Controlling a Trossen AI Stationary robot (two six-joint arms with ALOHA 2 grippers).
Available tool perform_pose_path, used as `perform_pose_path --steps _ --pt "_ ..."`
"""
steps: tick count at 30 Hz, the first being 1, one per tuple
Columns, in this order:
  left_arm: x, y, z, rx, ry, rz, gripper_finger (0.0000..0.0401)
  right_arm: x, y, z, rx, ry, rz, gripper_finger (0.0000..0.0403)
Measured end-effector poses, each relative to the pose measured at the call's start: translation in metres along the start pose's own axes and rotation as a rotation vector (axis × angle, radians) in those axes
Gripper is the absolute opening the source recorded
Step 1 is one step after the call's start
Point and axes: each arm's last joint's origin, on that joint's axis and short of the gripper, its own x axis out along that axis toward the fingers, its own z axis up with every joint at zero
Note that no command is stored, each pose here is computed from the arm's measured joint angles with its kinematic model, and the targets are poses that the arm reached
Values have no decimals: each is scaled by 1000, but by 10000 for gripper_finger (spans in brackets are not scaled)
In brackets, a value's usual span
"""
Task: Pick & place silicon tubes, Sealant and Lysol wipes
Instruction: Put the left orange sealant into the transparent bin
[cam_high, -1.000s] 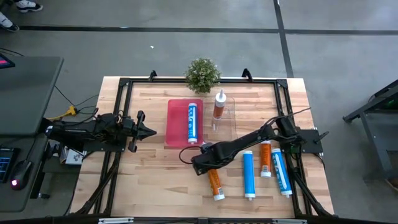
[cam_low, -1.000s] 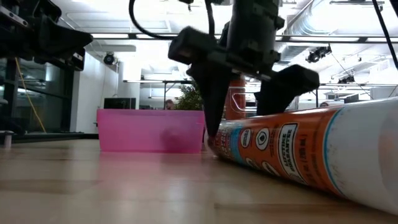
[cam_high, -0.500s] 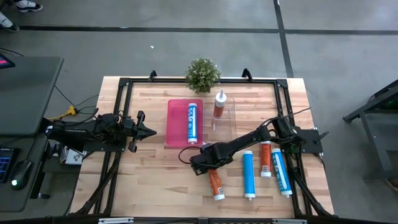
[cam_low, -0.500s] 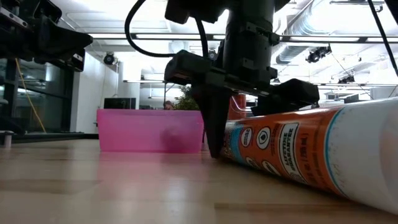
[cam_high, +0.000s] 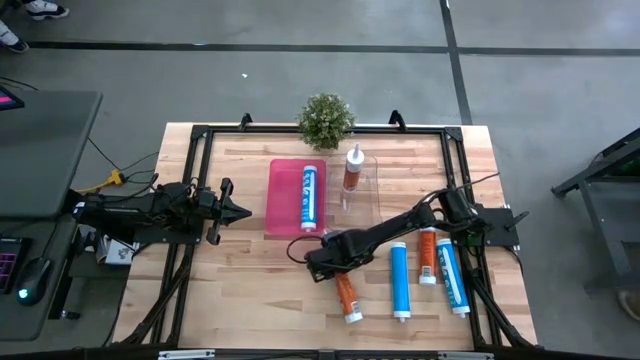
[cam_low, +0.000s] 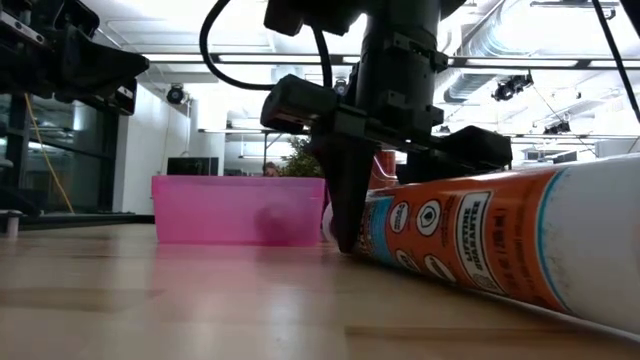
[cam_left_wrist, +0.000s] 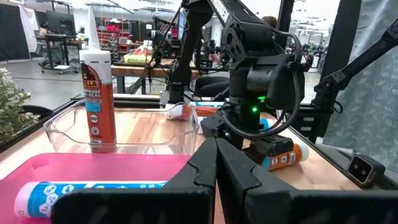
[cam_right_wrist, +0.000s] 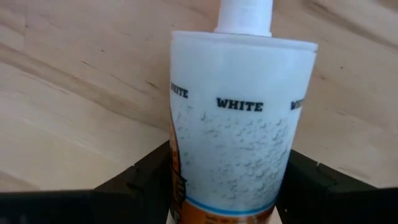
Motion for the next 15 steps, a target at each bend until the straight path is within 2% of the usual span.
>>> perform_pose_path --steps 8,15 --pt "0 0 0 0 1 0 0 -6 0 -24 41 88 5 207" --pt "0 0 0 0 1 0 0 -16 5 -42 55 77 66 206"
